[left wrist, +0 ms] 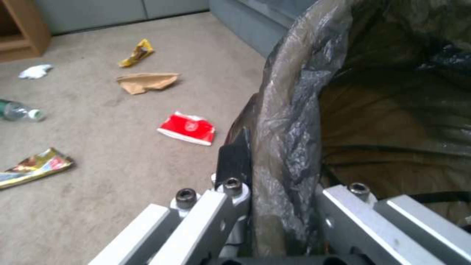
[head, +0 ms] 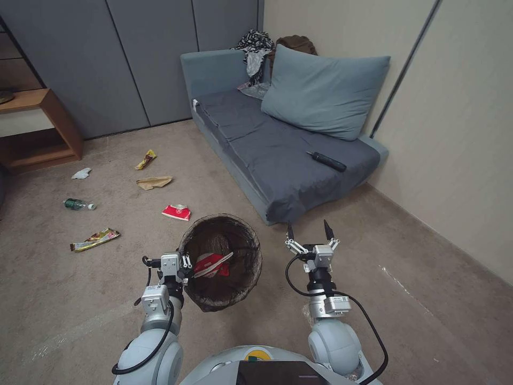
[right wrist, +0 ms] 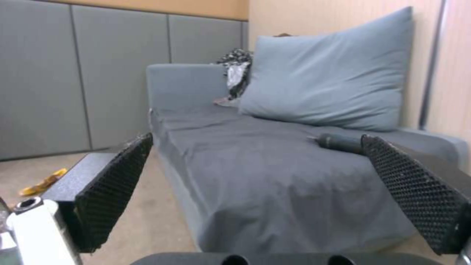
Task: Pick up the trash bin, then pick up the garbage from the floor and place it into the trash bin.
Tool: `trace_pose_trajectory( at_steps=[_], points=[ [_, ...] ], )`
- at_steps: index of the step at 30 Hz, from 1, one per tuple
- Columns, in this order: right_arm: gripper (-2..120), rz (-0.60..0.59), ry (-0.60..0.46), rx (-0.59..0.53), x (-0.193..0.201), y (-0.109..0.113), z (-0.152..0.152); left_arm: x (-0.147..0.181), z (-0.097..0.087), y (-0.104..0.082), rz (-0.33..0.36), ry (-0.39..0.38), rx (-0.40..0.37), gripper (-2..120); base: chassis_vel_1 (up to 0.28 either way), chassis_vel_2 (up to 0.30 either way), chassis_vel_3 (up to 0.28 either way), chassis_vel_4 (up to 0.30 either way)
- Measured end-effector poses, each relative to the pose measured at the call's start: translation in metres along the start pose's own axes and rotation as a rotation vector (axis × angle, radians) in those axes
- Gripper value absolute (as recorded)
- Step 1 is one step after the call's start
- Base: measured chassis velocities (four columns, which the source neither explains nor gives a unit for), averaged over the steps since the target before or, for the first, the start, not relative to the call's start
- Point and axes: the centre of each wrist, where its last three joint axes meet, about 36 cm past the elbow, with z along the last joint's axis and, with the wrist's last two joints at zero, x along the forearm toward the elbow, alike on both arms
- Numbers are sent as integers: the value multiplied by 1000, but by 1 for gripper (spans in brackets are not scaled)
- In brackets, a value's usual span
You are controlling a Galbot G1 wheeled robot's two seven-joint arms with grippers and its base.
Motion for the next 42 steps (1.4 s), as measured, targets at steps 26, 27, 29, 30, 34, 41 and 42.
trace_pose_trajectory(
  at_steps=[26, 27, 29, 30, 34, 41, 42],
  points=[
    [100, -12, -21, 15, 1, -1, 1, 0, 1, 0, 9, -11, -1, 3, 52, 46, 45, 43],
    [100, -14, -21, 15, 1, -1, 2, 0, 1, 0, 9, -11, -1, 3, 0, 0, 0, 0],
    [100, -19, -21, 14, 2, -1, 2, 0, 1, 0, 9, -11, -1, 3, 23, 64, 56, 35],
    [100, -21, -20, 14, 2, -1, 2, 0, 1, 0, 9, -11, -1, 3, 49, 64, 45, 37],
    [100, -23, -22, 10, 2, 0, 2, 0, 0, 0, 9, -12, -1, 3, 23, 23, 23, 18],
    [100, -24, -25, 7, 2, 0, 2, 0, 0, 0, 9, -11, -1, 3, 0, 0, 0, 0],
    [100, -24, -26, 7, 2, 0, 2, 0, 0, 0, 9, -11, -1, 3, 0, 0, 0, 0]
  ],
)
